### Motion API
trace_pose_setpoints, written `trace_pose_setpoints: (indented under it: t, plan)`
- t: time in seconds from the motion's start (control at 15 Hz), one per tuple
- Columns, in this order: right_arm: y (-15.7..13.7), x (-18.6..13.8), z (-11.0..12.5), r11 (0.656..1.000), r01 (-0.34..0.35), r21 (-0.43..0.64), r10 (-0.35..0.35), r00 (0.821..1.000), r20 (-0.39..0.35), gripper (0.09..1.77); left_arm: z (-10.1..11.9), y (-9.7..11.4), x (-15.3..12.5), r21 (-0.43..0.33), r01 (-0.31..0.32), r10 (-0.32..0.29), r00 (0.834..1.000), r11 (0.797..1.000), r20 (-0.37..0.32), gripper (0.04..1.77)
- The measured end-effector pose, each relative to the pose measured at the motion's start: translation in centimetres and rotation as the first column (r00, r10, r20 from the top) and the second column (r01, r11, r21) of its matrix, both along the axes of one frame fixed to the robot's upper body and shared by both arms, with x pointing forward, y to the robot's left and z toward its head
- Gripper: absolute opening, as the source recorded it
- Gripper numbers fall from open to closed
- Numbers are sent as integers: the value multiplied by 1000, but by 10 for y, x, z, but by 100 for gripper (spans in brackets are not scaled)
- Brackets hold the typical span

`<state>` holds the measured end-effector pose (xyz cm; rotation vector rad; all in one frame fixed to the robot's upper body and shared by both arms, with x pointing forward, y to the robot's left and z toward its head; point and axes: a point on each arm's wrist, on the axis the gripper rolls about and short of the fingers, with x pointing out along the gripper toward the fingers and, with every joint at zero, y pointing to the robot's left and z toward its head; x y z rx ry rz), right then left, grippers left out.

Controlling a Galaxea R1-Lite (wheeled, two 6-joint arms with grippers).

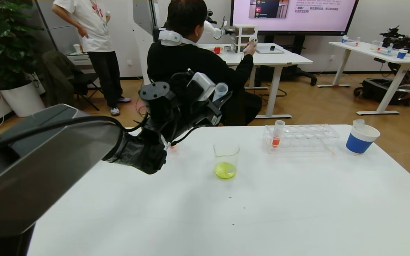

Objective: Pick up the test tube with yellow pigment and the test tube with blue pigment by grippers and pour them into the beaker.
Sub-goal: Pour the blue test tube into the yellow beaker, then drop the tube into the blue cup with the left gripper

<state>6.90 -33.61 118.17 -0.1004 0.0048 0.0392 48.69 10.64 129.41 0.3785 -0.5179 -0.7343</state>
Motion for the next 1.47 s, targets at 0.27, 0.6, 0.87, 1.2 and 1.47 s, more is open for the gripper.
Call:
trace_pose_setpoints:
  t: [0.27, 0.6, 0.87, 1.2, 1.47]
  plan:
    - [0, 0, 0, 1000, 0, 0, 0, 1000, 0, 174, -17, -9, 0, 135, 50, -72, 985, 990, 159, 50]
    - [0, 0, 0, 1000, 0, 0, 0, 1000, 0, 174, -41, -1, 8, 332, 48, -158, 936, 942, 315, 50]
    - [0, 0, 0, 1000, 0, 0, 0, 1000, 0, 174, -53, 14, 13, 445, 43, -248, 877, 894, 412, 50]
    - [0, 0, 0, 1000, 0, 0, 0, 1000, 0, 174, -70, 24, 24, 519, 49, -334, 815, 853, 473, 50]
    - [0, 0, 0, 1000, 0, 0, 0, 1000, 0, 174, -77, 22, 28, 540, 20, -347, 785, 841, 512, 50]
